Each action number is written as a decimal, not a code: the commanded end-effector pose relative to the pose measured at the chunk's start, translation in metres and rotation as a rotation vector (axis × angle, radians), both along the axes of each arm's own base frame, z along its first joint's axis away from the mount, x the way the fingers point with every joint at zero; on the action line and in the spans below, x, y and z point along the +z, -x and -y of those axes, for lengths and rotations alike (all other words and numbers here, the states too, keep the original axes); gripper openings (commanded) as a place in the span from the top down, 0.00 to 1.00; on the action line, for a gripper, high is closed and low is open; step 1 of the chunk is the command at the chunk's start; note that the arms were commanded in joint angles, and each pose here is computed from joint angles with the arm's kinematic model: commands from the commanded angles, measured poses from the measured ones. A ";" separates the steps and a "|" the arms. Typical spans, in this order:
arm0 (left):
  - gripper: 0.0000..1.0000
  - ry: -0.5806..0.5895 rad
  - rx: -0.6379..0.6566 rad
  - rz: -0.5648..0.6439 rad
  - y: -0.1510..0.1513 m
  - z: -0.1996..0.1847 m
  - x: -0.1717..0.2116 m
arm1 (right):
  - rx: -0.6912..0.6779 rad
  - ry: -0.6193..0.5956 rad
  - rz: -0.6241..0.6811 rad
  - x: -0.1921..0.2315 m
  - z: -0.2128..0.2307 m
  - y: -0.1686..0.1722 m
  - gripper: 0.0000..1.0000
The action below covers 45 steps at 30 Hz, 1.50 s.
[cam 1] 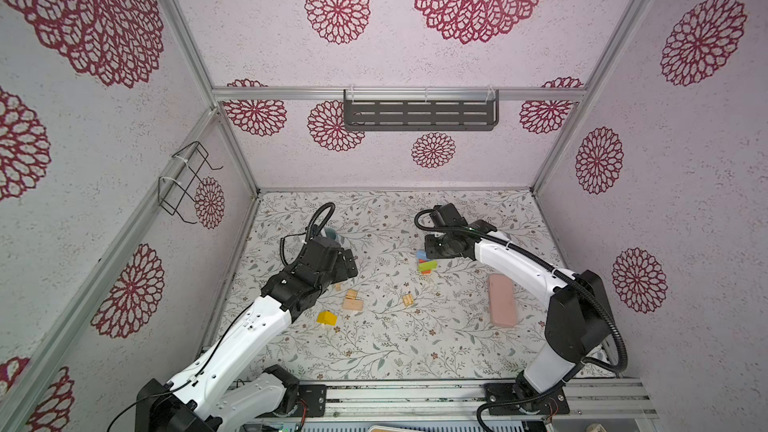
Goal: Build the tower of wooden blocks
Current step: 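Lift the orange block with the right gripper and carry it over the stack, then lower the orange block onto the blue and green blocks with the right gripper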
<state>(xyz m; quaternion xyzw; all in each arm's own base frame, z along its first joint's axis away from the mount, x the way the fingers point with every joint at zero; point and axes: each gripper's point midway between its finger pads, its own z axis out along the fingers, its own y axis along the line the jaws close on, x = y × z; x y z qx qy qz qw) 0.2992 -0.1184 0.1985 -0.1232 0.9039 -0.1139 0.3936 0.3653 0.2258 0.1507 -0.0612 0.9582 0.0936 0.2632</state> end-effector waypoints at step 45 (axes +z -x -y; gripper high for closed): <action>0.03 0.010 -0.014 -0.023 -0.005 -0.003 -0.013 | -0.011 0.139 -0.082 -0.049 0.010 -0.023 0.83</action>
